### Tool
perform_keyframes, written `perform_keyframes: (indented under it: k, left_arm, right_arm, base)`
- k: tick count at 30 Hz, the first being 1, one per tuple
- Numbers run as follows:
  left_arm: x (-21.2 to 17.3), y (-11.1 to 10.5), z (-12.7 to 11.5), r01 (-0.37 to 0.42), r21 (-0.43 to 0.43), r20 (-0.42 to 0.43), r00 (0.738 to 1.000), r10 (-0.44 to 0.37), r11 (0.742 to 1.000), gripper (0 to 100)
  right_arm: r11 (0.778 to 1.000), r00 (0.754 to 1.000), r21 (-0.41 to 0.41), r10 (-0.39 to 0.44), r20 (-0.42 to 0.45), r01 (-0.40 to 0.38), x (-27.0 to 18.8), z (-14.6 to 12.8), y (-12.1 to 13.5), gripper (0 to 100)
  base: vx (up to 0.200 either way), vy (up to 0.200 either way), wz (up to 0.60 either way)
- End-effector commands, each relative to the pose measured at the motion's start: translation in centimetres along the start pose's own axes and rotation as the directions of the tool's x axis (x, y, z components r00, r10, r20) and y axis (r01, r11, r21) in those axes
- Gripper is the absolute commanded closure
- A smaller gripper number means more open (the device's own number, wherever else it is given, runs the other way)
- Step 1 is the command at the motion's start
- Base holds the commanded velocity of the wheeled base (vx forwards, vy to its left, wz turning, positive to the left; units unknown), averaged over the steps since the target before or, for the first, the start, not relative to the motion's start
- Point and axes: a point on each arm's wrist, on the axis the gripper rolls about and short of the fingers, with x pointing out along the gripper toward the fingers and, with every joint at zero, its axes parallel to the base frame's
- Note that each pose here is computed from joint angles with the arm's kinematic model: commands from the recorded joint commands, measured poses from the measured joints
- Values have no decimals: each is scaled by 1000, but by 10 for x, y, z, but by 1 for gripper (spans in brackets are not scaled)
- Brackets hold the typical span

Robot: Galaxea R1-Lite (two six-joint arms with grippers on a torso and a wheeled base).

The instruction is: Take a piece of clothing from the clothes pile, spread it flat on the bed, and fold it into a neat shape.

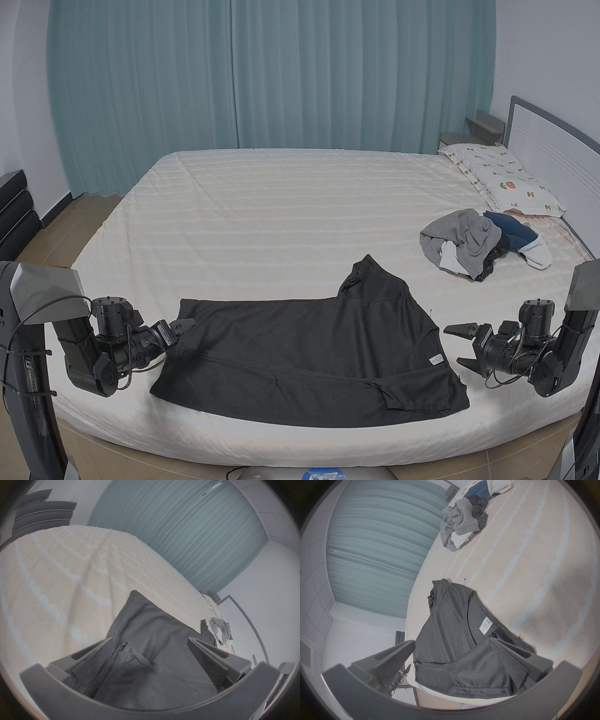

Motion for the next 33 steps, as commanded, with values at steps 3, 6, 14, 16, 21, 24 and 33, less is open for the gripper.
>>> perform_keyframes:
  k: [3,6,14,16,21,24,33]
  left_arm:
    - [18,7,-23,20,20,-21,1000,-19,1000,0]
    - [20,5,-27,33,29,-16,999,-32,999,0]
    - [22,5,-28,32,32,-16,999,-32,999,0]
    - [22,5,-28,30,32,-17,999,-30,999,0]
    - [16,8,-29,10,22,-21,1000,-9,1000,0]
    - [8,9,-25,-25,13,13,1000,25,1000,0]
    - [-36,12,-17,-33,-11,0,999,33,999,0]
  right_arm:
    - [1000,1000,-2,-4,-7,4,2,-2,-1,0]
    - [1000,1000,-9,-4,-9,4,2,-2,-1,0]
    - [1000,1000,-10,-6,-10,5,2,-2,-2,0]
    - [1000,1000,-11,-4,-9,4,1,-2,-1,0]
    - [1000,1000,-12,-5,-8,5,1,-2,-1,0]
    - [1000,1000,-10,-9,-11,9,0,-3,-2,0]
    - [1000,1000,-22,8,2,-8,-3,-5,-1,0]
  base:
    - [0,0,0]
    - [0,0,0]
    - [0,0,0]
    - [0,0,0]
    - [0,0,0]
    - [0,0,0]
    - [0,0,0]
